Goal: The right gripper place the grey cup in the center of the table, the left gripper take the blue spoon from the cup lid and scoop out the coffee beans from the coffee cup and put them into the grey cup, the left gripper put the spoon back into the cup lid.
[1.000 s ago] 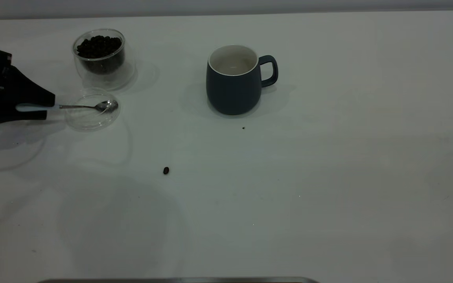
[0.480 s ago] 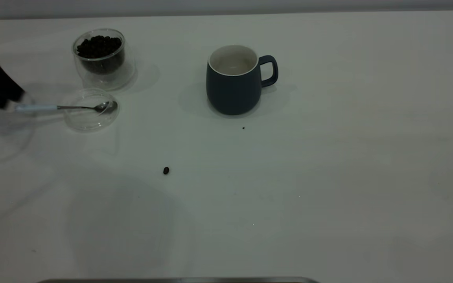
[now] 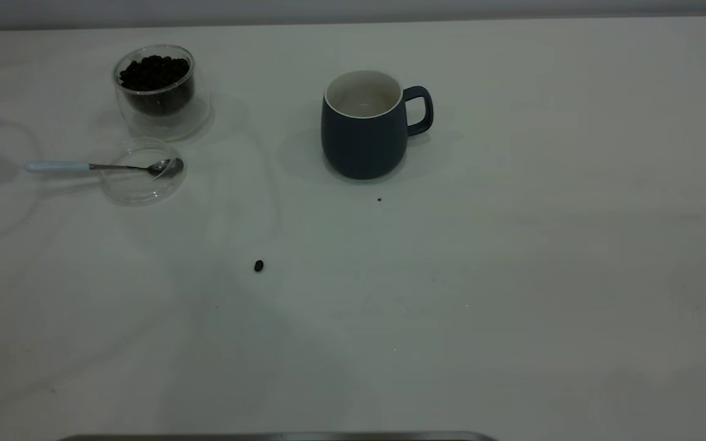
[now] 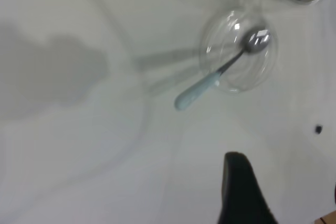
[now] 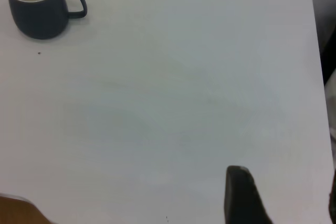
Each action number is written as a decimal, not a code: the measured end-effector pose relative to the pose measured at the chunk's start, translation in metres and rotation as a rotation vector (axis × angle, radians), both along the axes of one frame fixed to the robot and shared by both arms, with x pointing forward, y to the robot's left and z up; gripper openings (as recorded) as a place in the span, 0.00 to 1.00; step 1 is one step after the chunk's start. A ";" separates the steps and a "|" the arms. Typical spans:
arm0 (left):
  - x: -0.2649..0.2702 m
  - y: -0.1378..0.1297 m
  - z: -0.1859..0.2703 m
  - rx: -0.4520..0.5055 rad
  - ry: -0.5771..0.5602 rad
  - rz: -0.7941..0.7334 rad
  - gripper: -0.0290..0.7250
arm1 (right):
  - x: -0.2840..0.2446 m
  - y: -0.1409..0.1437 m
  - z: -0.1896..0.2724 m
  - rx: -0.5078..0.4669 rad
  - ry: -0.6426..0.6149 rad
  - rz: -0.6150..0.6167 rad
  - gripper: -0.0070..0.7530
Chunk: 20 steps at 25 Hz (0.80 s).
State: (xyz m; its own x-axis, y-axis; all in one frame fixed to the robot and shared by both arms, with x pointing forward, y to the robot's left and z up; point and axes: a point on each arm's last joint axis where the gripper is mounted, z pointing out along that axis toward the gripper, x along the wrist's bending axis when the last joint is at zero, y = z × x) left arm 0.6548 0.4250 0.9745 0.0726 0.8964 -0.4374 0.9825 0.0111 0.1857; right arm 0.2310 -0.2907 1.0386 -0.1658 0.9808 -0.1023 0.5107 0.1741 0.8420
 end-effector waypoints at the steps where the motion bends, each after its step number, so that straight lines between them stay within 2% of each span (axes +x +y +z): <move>1: -0.001 -0.001 0.008 0.005 -0.012 0.009 0.68 | 0.000 0.000 0.000 0.000 0.000 0.000 0.49; 9: -0.032 -0.016 0.062 0.004 0.012 0.216 0.68 | 0.000 0.000 0.000 0.000 0.000 0.000 0.49; 16: -0.112 -0.066 0.094 0.100 0.028 0.130 0.68 | 0.000 0.000 0.000 0.000 0.000 0.000 0.49; 20: -0.162 -0.080 0.116 0.173 -0.051 0.076 0.68 | 0.000 0.000 0.000 0.000 0.000 0.000 0.49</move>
